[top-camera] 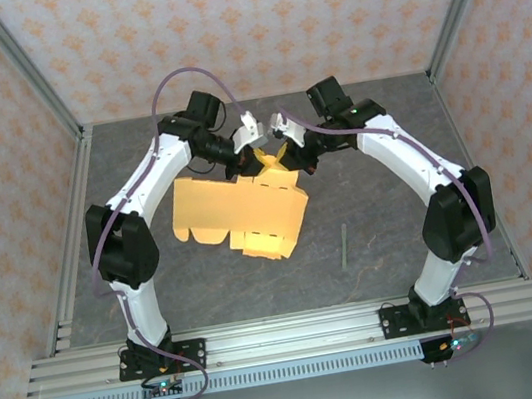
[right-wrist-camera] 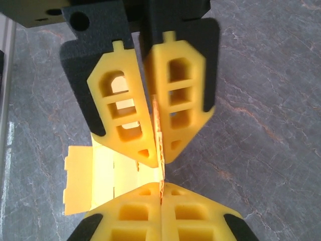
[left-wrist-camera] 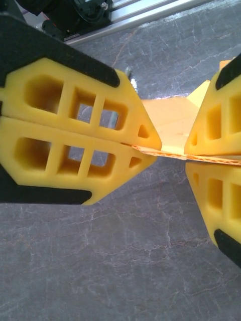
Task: Fold the paper box
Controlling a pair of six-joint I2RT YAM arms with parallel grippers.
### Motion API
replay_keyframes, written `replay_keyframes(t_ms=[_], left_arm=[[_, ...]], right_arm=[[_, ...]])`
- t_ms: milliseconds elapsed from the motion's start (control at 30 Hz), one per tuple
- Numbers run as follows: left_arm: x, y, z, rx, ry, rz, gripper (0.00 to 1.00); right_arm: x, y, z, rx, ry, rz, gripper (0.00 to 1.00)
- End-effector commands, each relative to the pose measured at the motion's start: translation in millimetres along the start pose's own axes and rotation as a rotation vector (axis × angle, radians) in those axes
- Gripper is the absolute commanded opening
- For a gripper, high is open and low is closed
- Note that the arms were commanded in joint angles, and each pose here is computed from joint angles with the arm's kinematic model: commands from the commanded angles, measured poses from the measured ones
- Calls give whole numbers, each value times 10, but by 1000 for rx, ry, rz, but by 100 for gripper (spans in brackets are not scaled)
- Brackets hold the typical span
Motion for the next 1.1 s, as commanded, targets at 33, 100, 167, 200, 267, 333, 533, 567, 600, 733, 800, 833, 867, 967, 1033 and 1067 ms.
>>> replay_keyframes(t_ms=[33,100,167,200,267,333,533,567,600,733,800,833,867,967,1033,1067], left_arm=[[169,-147,-140,6,48,-53,2],[180,-194,-110,44,21,-68,0],[179,-255,-74,87,-23,-91,0],[167,-288,-51,116,-51,-101,0],[124,-335,-28,163,-99,-125,0],[57,-375,-17,199,-140,-148,0],[-59,-484,7,261,-252,-208,0],[-57,-506,5,262,-261,-215,0],[-51,-520,-5,260,-266,-219,0],[-26,-556,-56,249,-272,-217,0],[-9,-573,-83,244,-270,-220,0],[-2,-577,-86,243,-268,-221,0],[0,-580,-85,243,-269,-221,0],[7,-586,-90,241,-270,-218,0],[1,-584,-91,240,-271,-215,0],[-1,-580,-85,241,-272,-214,0]], right_arm=[[153,-110,-29,-59,16,-38,12],[149,-147,-76,-99,83,-29,30],[142,-211,-108,-133,156,-53,39],[135,-263,-116,-159,195,-77,44],[95,-347,-82,-215,281,-124,52],[29,-413,0,-293,338,-156,64],[-401,-328,298,-393,469,-303,77],[-500,-245,307,-390,486,-337,78],[-580,-171,305,-388,498,-354,78],[-859,202,284,-371,485,-365,78],[-921,361,261,-340,473,-383,77],[-949,420,240,-329,472,-400,77],[-986,469,216,-333,479,-416,77],[-1089,579,156,-362,489,-440,76],[-1117,638,125,-354,487,-458,72],[-1120,665,120,-340,481,-473,70]])
Point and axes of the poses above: each hand's point on the last joint's axis, 136 mm out from that joint toward the fingers, its own y axis out along the fingers, its own z axis along the line the jaws close on, x = y × z, the point moved 9 cm from there along -y, back along the fingers, and after that the axes turned 11 degrees about -y, right-handed, at the moved point
